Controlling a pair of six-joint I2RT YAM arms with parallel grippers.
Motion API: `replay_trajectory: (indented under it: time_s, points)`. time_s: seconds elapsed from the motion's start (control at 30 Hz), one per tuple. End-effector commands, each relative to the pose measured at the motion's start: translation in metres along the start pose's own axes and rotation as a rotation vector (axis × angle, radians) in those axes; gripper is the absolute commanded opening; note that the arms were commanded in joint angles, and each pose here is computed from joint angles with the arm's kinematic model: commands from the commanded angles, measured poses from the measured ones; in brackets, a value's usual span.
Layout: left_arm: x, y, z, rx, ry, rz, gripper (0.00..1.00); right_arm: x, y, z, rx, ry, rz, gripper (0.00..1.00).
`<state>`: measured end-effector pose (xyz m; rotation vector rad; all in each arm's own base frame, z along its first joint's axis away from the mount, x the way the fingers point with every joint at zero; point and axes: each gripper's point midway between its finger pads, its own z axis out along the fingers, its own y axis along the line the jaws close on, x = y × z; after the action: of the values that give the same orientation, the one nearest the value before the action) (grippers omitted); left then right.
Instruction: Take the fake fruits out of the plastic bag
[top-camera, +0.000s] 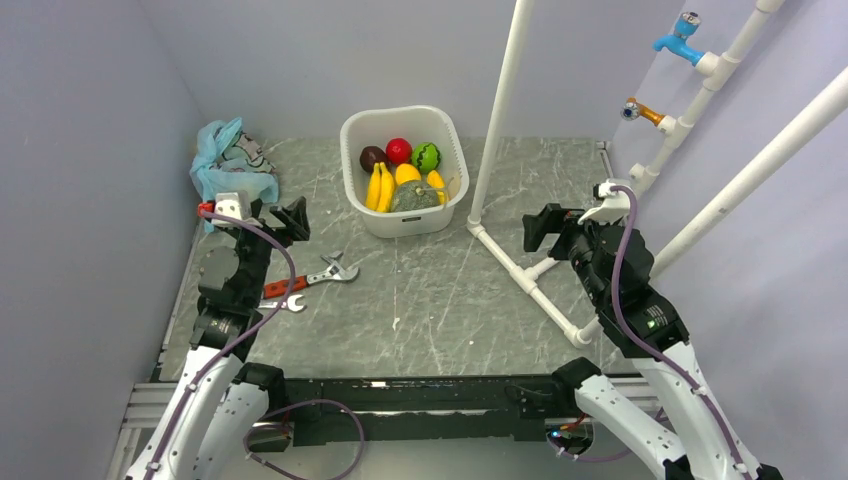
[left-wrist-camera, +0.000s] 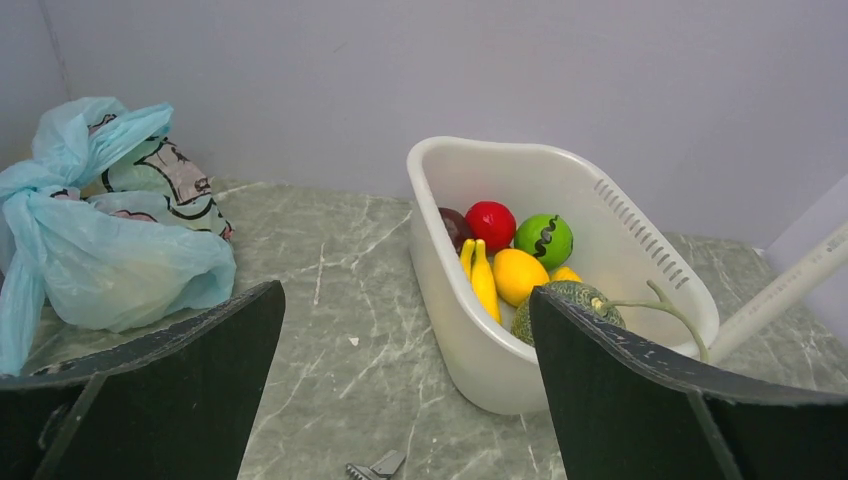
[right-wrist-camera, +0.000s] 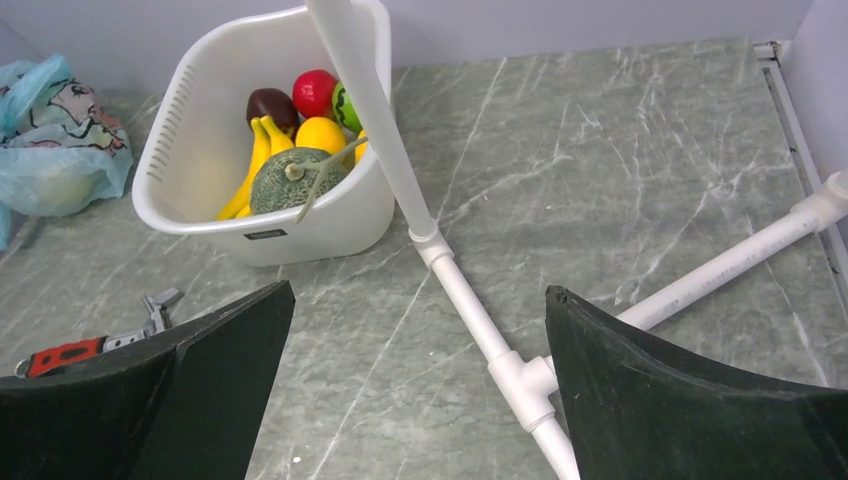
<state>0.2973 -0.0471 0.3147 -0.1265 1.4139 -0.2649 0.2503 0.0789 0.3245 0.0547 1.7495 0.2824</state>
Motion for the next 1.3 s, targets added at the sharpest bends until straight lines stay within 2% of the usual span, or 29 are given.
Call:
replay_trajectory:
  time_s: [0.0, 0.27, 0.53, 0.77, 0.9, 1.03, 1.13, 1.27]
  points:
    - [-0.030, -0.008, 0.001, 0.023, -0.074, -0.012, 0.99, -0.007, -0.005, 0.000, 0.038, -0.016, 0.032, 1.00]
    - [-0.023, 0.002, 0.004, -0.042, -0.017, -0.007, 0.99, -0.001, -0.008, -0.001, 0.048, -0.036, 0.067, 1.00]
    - [0.007, 0.050, 0.017, -0.311, 0.179, 0.013, 0.99, 0.022, 0.008, 0.004, -0.046, 0.017, 0.096, 1.00]
    - [0.038, 0.100, 0.036, -0.434, 0.320, -0.078, 0.99, 0.033, 0.019, 0.009, -0.095, 0.068, 0.106, 1.00]
    - [0.056, 0.121, 0.048, -0.429, 0.382, -0.173, 0.99, 0.033, 0.023, 0.007, -0.118, 0.070, 0.113, 1.00]
    - [0.067, 0.143, 0.057, -0.459, 0.375, -0.234, 0.99, 0.034, 0.027, 0.005, -0.141, 0.069, 0.134, 1.00]
    - [0.084, 0.163, 0.059, -0.550, 0.372, -0.307, 0.99, 0.036, 0.031, 0.006, -0.161, 0.076, 0.132, 1.00]
    - [0.092, 0.182, 0.069, -0.636, 0.299, -0.361, 0.99, 0.034, 0.034, 0.009, -0.168, 0.092, 0.127, 1.00]
